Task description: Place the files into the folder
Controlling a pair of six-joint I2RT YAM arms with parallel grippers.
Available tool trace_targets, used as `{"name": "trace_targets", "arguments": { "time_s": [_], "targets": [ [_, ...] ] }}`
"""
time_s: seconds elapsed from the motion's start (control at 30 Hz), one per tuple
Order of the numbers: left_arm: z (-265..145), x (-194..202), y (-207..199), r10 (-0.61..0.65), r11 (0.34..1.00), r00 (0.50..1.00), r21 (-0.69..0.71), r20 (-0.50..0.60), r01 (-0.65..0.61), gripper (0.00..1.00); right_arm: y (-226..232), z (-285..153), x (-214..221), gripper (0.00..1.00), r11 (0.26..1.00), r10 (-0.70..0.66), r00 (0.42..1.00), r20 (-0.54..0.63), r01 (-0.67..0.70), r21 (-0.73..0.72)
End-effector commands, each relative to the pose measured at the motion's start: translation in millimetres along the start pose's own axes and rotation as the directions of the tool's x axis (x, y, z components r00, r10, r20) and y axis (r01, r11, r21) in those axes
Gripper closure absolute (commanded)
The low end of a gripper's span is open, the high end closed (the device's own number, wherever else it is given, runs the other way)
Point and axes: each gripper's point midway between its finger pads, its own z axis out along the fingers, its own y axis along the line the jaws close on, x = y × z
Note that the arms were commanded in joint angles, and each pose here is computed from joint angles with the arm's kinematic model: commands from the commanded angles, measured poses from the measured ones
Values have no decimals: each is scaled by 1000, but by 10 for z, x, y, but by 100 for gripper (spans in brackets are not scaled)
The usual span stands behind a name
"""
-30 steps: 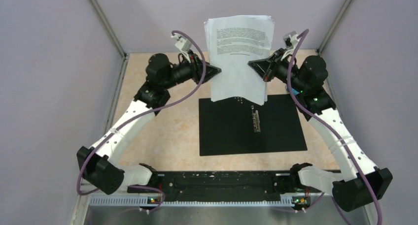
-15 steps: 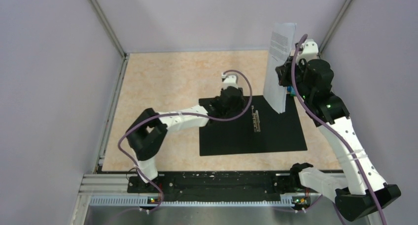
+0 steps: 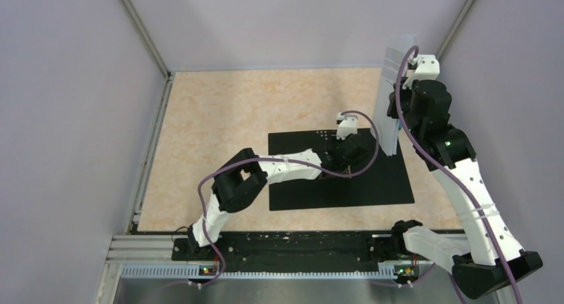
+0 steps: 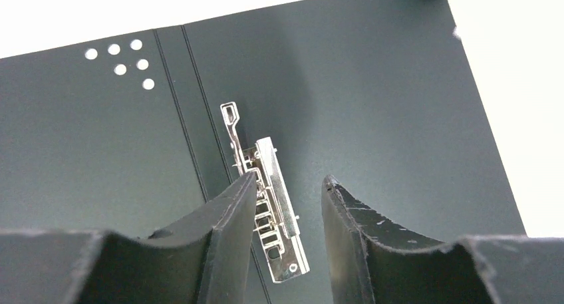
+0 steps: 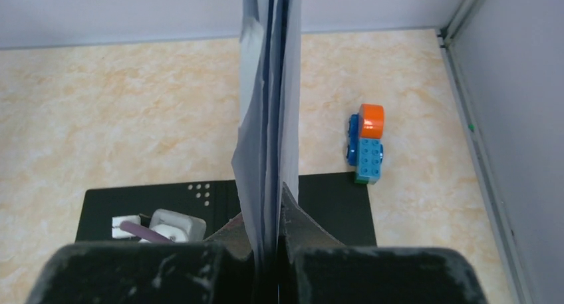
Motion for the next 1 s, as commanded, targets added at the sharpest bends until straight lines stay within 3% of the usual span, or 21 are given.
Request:
{"name": "trace_targets", "arguments": {
  "time_s": [0.0, 0.57, 0.97],
  "targets": [
    [81, 31, 4, 52, 995, 999, -80, 10, -51, 54, -261, -227, -397, 100, 991, 27, 994, 104, -40, 124],
    [360, 392, -48, 113, 992, 992, -55, -54, -116, 64, -263, -288, -421, 100, 992, 28, 994, 108, -41, 117],
    [170, 286, 588, 40, 973, 998, -226, -57, -51, 96, -56, -114, -209, 100, 999, 29, 999, 34, -29, 23]
  ]
}}
